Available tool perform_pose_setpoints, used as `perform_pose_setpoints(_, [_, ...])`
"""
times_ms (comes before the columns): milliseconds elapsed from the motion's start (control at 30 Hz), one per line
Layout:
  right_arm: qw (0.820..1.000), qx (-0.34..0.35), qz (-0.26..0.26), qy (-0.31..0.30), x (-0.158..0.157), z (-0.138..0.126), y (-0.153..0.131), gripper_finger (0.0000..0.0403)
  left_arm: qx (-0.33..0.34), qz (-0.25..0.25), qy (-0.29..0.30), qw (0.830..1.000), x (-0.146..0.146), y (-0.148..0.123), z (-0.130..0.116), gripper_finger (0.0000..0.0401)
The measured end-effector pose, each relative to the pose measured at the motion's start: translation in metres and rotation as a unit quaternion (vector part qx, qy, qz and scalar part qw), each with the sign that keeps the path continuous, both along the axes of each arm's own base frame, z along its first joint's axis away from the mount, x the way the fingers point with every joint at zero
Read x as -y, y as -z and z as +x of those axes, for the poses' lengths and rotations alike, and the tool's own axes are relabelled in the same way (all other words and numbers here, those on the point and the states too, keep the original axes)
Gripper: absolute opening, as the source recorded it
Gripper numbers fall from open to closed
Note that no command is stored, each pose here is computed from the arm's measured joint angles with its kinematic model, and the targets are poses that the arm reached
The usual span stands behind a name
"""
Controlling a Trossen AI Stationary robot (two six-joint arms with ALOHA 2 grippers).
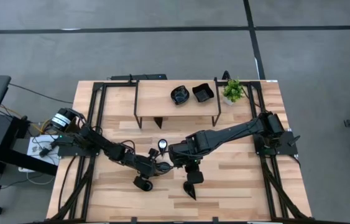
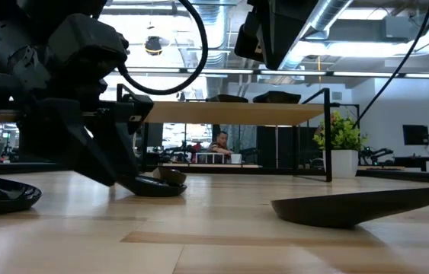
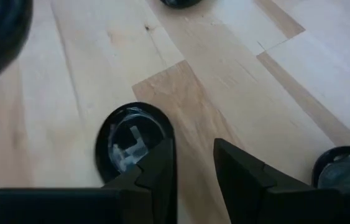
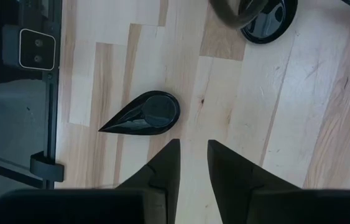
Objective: Pick & Place Mini shaped plates
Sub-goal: Put the black drop shaped plate on the shelf
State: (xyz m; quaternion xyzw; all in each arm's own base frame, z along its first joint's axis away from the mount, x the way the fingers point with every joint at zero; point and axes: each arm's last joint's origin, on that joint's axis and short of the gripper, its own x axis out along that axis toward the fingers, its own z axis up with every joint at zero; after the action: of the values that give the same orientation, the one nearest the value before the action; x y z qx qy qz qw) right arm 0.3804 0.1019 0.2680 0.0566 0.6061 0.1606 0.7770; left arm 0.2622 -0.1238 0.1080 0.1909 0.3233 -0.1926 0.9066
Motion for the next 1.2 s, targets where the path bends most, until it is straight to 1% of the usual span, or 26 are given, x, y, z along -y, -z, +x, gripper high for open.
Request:
perform_pose_setpoints(167, [1.0, 0.0, 0.0, 0.0, 0.0, 0.0, 0.0, 0.0077, 0.005, -0.006, 0.003, 1.0, 0.0004, 0.0014, 0.0018, 0.012])
perform_pose_setpoints(567, [1.0, 0.0, 0.0, 0.0, 0.0, 0.0, 0.0, 0.0077, 0.005, 0.005, -0.002, 1.0, -0.0072, 0.002, 0.0046, 0.012])
perform_pose_setpoints(700, [1.0, 0.0, 0.0, 0.0, 0.0, 0.0, 0.0, 0.0077, -0.005, 0.007, -0.001, 1.0, -0.0072, 0.0075, 0.0047, 0.012])
perform_pose_setpoints(1200, [1.0, 0.0, 0.0, 0.0, 0.0, -0.0001, -0.0001, 0.0077, -0.004, -0.002, 0.005, 1.0, -0.0091, 0.0077, 0.0065, 0.0117])
